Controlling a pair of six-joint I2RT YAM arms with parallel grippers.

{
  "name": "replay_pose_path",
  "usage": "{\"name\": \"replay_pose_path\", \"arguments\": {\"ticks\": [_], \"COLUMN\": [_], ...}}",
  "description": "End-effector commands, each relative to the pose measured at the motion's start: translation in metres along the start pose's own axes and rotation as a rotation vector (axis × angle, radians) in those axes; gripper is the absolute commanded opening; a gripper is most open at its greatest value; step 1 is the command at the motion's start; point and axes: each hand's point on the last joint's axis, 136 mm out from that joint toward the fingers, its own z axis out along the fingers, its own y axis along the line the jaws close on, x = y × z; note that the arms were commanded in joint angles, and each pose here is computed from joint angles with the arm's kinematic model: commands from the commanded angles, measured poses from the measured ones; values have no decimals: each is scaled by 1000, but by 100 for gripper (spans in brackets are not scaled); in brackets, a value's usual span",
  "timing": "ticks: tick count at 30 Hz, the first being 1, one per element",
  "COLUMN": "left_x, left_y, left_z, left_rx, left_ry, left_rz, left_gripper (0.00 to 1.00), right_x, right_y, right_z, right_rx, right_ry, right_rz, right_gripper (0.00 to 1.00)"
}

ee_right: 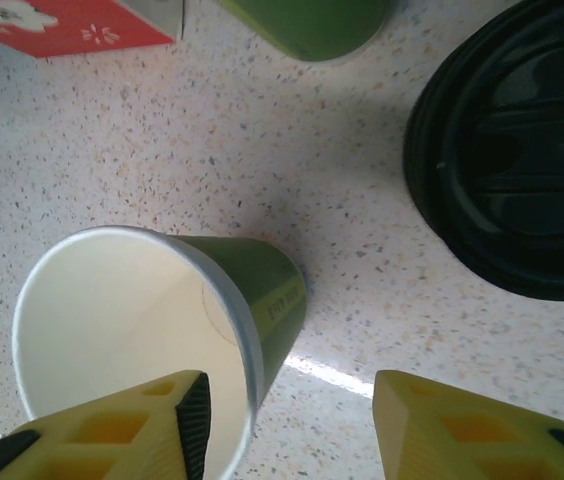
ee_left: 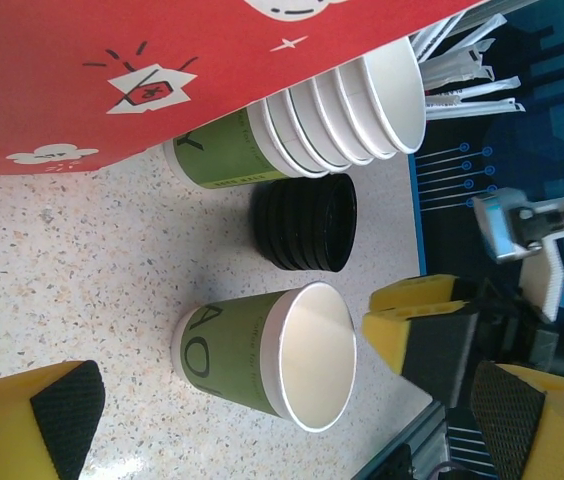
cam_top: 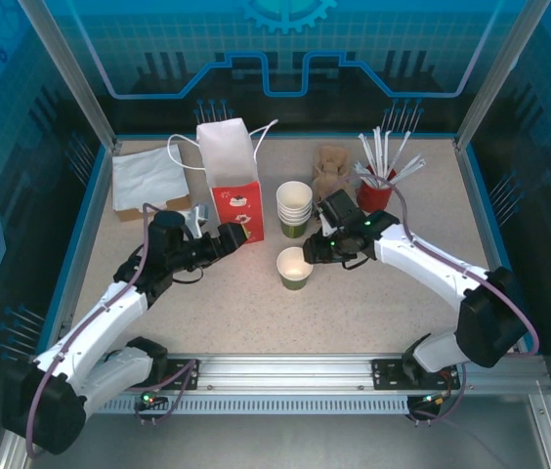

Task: Pack the takeout coffee

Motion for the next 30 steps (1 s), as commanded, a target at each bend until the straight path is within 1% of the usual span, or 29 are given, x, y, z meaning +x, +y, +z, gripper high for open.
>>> {"name": "replay_pose_path", "arguments": {"ticks": [1, 6, 11, 16, 28, 30], "left_x": [-7, -6, -5, -4, -3, -2], "left_y": [-12, -13, -12, -12, -10, -10], "left_z": [-1, 0, 2, 3, 3, 4], "left_rx": [8, 9, 5, 2, -3, -5], "left_ry": [-14, -10, -9, -6, -5, -3], "left_rz": [19, 20, 18, 15, 14, 15], "left_gripper": [99, 99, 99, 99, 99, 99], "right_x": [-12, -19, -27, -34, -52, -52], "right_y": [-26, -65, -90, -100, -115, -116], "right_z": [-28, -31, -18, 2, 41, 45], "right_rx": [78, 141, 166, 191, 199, 198], "right_ry": [-55, -41, -17, 28, 61, 69], "right_rz": [-10, 35, 67, 58, 82, 85], "right_gripper": [49, 48, 46, 45, 43, 41]}}
